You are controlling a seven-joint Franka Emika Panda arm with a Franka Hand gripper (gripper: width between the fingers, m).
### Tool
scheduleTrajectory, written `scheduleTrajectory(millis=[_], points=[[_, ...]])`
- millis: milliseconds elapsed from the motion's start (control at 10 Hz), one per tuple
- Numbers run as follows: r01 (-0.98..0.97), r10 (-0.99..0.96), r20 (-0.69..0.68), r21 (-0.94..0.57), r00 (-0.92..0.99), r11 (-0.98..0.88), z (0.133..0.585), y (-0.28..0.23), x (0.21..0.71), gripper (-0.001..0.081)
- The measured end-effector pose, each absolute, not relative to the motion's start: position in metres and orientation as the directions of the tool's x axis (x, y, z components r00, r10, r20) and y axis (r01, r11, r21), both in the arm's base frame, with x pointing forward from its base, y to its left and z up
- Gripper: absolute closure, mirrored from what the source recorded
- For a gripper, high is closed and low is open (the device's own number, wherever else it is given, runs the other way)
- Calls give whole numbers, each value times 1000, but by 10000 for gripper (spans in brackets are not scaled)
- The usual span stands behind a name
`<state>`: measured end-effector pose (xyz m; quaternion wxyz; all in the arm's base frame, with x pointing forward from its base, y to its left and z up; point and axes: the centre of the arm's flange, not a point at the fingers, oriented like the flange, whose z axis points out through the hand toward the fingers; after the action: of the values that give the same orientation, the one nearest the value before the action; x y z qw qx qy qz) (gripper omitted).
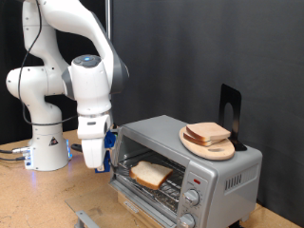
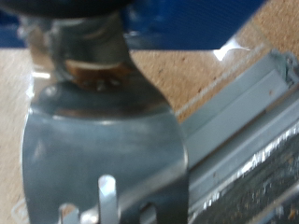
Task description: Make a piece of toast with the oven
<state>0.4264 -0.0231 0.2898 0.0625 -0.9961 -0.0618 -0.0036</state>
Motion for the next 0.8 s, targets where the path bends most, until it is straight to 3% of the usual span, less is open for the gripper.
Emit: scheduleTrajectory(millis=[800], points=[[112, 101, 72, -160, 992, -981, 294, -35, 426, 420]])
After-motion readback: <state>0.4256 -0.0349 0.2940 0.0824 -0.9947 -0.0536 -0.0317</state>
